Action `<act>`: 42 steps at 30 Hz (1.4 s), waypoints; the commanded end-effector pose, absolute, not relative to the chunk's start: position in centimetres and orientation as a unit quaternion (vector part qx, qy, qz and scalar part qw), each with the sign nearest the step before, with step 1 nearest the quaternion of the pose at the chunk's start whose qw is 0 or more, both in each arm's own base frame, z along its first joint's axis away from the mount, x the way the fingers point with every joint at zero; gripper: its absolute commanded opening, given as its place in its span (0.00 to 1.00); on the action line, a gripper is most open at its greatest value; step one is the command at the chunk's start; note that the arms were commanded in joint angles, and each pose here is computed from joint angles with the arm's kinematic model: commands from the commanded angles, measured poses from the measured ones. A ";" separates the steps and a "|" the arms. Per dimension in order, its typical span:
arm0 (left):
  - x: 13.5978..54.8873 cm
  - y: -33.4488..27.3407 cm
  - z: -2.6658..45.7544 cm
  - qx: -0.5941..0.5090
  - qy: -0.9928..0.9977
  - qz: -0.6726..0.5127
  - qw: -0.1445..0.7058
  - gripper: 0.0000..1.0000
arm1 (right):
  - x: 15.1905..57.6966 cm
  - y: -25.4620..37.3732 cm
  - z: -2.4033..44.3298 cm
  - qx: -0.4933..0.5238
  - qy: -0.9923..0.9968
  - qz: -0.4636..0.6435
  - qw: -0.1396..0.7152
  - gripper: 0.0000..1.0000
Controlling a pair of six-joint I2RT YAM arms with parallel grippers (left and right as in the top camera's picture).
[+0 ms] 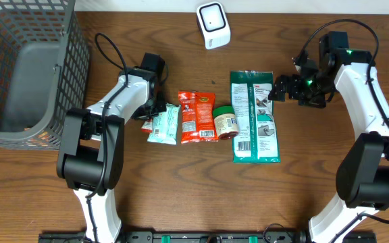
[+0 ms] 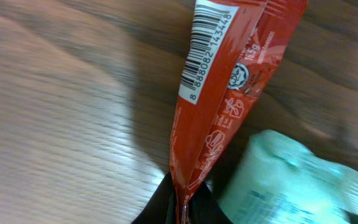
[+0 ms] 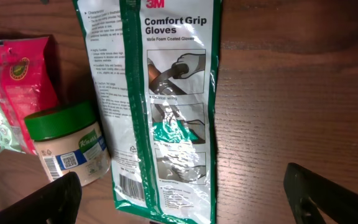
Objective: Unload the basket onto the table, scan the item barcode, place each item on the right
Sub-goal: 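Lower the red stick packet left of the wipes packet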
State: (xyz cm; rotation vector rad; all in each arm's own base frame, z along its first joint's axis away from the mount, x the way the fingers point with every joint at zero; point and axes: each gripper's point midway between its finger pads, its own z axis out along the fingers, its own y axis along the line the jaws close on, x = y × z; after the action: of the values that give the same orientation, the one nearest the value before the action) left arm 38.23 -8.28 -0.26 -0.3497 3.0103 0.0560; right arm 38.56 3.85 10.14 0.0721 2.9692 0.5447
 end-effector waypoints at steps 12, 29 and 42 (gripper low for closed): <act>37.8 -8.8 -1.1 -0.060 0.997 0.004 0.048 0.23 | 38.9 3.8 10.4 0.015 0.982 0.178 0.068 0.99; 40.3 -8.3 3.0 -0.044 0.992 0.019 0.114 0.20 | 38.9 3.8 10.4 0.015 0.982 0.178 0.068 0.99; 40.8 -6.8 3.8 -0.049 0.988 0.060 0.133 0.07 | 38.9 3.8 10.4 0.015 0.982 0.178 0.068 0.99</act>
State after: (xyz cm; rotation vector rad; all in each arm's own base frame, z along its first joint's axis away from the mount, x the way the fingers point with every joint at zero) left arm 39.71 -8.13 1.82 -0.1336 2.9388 0.0753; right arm 38.56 3.85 10.14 0.0727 2.9693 0.5447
